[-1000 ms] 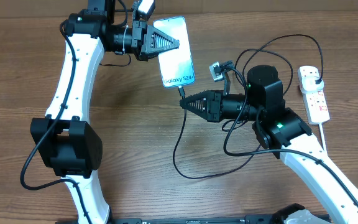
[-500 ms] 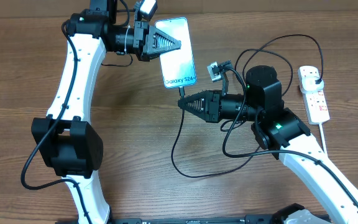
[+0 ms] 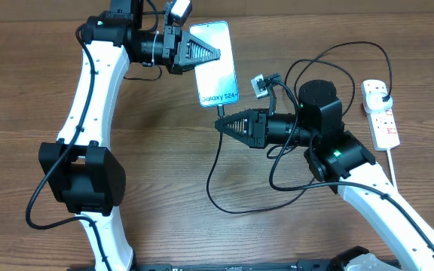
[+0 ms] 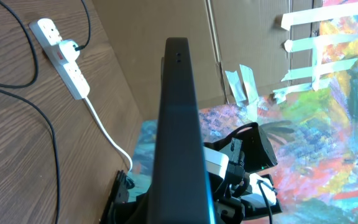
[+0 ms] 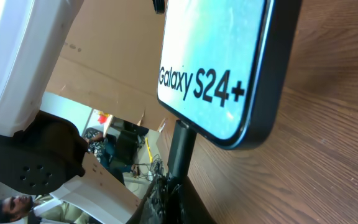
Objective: Plug charger to phone and switch on socket
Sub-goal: 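Lower the phone with the left gripper flat onto the table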
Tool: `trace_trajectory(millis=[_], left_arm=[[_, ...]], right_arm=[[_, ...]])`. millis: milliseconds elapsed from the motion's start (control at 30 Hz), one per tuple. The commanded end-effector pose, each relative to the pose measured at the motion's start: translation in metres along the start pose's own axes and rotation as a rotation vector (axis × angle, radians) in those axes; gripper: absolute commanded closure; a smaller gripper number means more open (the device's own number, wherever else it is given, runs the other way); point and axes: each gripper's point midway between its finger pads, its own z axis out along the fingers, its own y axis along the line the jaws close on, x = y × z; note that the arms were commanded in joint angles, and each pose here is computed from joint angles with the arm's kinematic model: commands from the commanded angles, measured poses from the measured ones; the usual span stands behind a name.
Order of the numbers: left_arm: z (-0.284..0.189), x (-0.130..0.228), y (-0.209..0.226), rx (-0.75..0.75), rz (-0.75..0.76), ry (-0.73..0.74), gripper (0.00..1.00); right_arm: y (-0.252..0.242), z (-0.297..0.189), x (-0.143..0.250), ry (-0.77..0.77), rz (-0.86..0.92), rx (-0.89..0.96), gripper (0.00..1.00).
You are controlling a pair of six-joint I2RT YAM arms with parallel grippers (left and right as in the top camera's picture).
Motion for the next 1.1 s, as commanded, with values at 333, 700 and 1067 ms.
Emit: trace_trajectory(millis=[333, 700, 1067], left_arm=[[0.010, 0.006, -0.010, -0.031, 0.047, 0.018, 0.96], [-0.010, 0.018, 0.077, -0.489, -0.018, 0.017, 0.96], [-0.031, 0.061, 0.165, -0.645, -0.168, 0.069, 0.96]], right_arm=[[-0.014, -0.003, -0.001, -0.005, 0.024, 0.058, 0.75], [-0.030, -0.007, 0.019, 0.061, 0.079, 0.112, 0.48], [-0.069, -0.018, 0.039, 0.086, 0.206, 0.305, 0.43]])
